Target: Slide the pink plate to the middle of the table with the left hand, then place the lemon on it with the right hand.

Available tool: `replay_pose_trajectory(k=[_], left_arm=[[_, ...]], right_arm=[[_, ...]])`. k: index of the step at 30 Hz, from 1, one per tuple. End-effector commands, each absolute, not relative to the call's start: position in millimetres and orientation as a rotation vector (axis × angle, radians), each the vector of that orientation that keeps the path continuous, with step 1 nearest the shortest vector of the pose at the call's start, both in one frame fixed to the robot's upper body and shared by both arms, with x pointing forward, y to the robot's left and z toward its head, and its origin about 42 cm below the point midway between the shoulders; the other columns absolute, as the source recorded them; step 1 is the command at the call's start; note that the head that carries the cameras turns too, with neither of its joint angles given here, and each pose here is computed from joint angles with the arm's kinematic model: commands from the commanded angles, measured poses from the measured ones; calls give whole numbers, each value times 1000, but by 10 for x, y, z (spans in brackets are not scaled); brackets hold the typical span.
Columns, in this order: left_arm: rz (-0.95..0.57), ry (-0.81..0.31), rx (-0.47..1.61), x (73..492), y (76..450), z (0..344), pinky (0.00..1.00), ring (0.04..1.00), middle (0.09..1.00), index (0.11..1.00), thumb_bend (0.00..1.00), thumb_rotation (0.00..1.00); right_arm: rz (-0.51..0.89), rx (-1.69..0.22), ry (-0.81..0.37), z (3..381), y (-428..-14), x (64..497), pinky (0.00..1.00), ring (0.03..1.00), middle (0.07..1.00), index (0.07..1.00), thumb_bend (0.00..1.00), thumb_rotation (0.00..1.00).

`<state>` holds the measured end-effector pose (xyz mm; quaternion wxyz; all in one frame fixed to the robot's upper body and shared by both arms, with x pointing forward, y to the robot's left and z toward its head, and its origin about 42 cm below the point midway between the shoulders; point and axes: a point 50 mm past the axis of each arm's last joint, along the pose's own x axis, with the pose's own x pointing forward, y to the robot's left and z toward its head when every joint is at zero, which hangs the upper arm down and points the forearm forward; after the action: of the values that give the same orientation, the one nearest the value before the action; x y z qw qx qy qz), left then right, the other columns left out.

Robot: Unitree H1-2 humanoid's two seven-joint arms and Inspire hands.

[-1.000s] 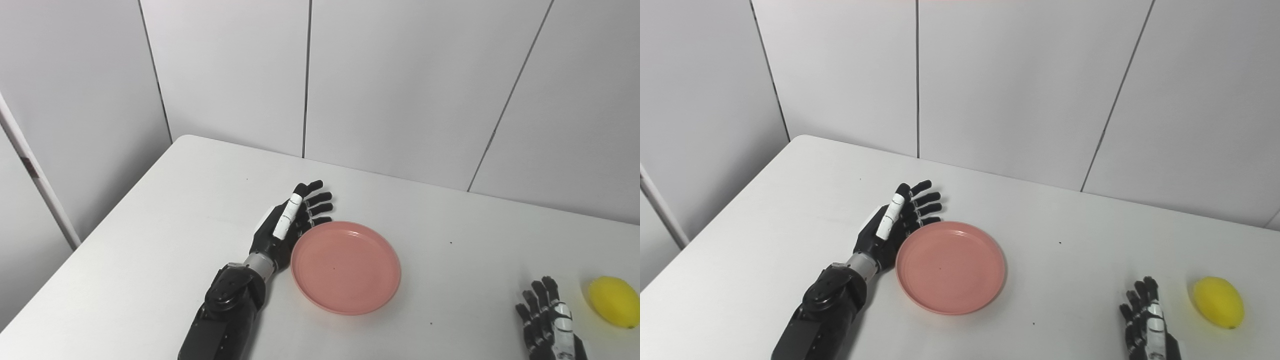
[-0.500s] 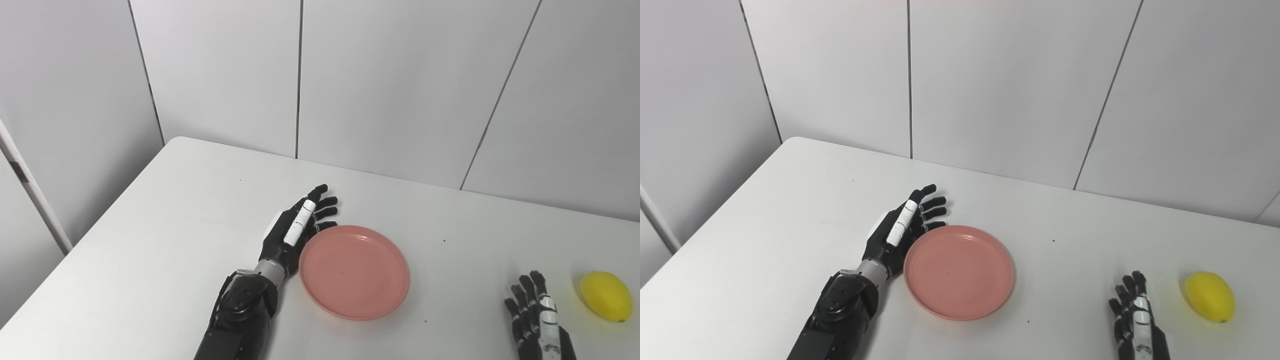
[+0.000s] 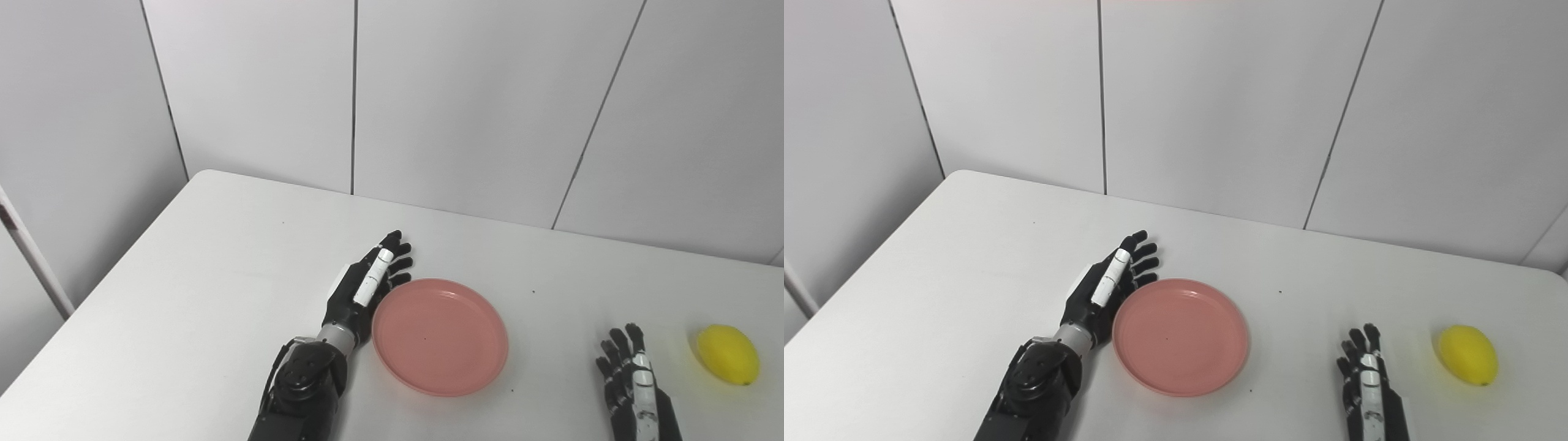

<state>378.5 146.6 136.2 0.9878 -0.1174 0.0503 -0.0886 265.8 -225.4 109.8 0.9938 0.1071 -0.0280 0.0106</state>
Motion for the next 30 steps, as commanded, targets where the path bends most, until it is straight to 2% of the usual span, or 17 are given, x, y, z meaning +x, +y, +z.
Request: replay_pose_trajectory(k=[1,8,11,21,30], left_arm=[[-174,240,-241,3665,1443,1106,869,886,897,943,838,787],[-185,252,-262,3628,1317,1111,882,876,893,979,834,769],[-195,252,-261,3622,1305,1109,924,901,900,999,833,772],[-180,243,-256,3658,1441,1096,936,910,895,981,817,783],[-181,229,-242,3710,1650,1138,858,878,885,940,829,761]], right_arm=[[11,240,-10,954,-2169,2572,1000,978,968,1000,689,870],[19,229,-16,972,-2139,2581,1000,987,977,1000,691,882],[11,239,-14,973,-2125,2580,1000,982,970,1000,697,860],[7,238,-9,990,-2035,2592,1000,973,962,1000,749,834],[-5,242,0,1000,-1908,2617,1000,968,952,991,729,819]])
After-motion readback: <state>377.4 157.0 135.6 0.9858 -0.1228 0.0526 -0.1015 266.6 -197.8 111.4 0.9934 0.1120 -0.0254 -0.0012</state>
